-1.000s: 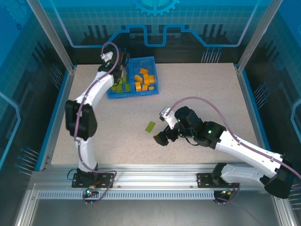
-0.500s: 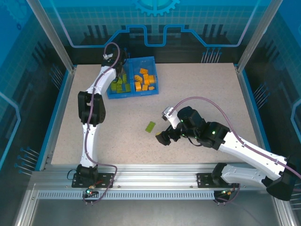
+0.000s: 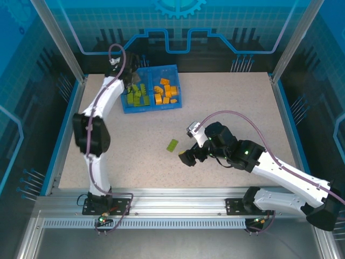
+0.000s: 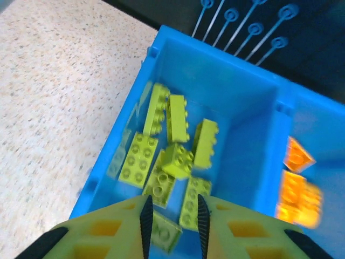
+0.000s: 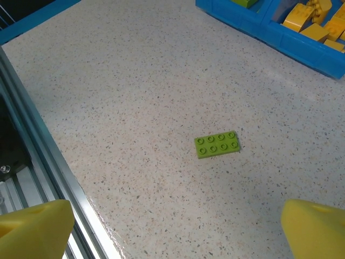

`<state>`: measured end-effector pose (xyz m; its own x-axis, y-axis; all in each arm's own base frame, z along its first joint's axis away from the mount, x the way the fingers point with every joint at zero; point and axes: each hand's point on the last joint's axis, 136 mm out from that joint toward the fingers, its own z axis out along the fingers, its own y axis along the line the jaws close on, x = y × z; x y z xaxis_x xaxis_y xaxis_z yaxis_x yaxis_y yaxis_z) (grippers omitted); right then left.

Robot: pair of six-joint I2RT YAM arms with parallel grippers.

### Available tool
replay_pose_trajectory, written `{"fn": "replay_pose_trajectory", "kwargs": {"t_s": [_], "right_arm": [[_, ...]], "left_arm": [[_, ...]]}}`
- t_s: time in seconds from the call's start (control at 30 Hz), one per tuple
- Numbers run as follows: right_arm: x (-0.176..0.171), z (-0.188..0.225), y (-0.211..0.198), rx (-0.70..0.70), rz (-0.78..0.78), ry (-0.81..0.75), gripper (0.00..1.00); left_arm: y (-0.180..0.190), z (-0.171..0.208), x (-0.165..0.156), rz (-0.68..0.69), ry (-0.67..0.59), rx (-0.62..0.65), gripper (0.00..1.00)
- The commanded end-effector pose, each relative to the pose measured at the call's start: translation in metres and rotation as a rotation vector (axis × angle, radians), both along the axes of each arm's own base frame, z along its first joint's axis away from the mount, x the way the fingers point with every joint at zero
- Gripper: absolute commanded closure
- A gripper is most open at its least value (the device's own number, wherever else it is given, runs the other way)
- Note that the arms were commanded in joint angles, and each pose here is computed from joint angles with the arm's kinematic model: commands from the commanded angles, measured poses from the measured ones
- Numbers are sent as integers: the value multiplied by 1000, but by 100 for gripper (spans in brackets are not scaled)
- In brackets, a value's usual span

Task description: Sort the legos into containers by color

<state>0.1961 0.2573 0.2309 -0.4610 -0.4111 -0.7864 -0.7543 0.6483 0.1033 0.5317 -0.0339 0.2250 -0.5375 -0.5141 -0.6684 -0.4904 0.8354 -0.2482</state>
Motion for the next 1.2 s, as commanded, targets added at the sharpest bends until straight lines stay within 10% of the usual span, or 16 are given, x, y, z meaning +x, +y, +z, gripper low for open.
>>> {"fn": "replay_pose_trajectory", "kwargs": {"t_s": [0.0,0.57,0.83,1.17], "right_arm": [[-2,12,3,51,-2,-17,0],[19,12,3,80,-70,-89,0],[16,12,-4,78,-85,-78,0],[15,15,-13,78,-104,-82,0]], "left_arm": [[-37,60,-45,-51,-171,-149,69],[-186,-45,-258,-492,85,-82,65],[-222,-119,-260,-733,264,95,41],[-235,-182,-231,-852,380,180,35]]}}
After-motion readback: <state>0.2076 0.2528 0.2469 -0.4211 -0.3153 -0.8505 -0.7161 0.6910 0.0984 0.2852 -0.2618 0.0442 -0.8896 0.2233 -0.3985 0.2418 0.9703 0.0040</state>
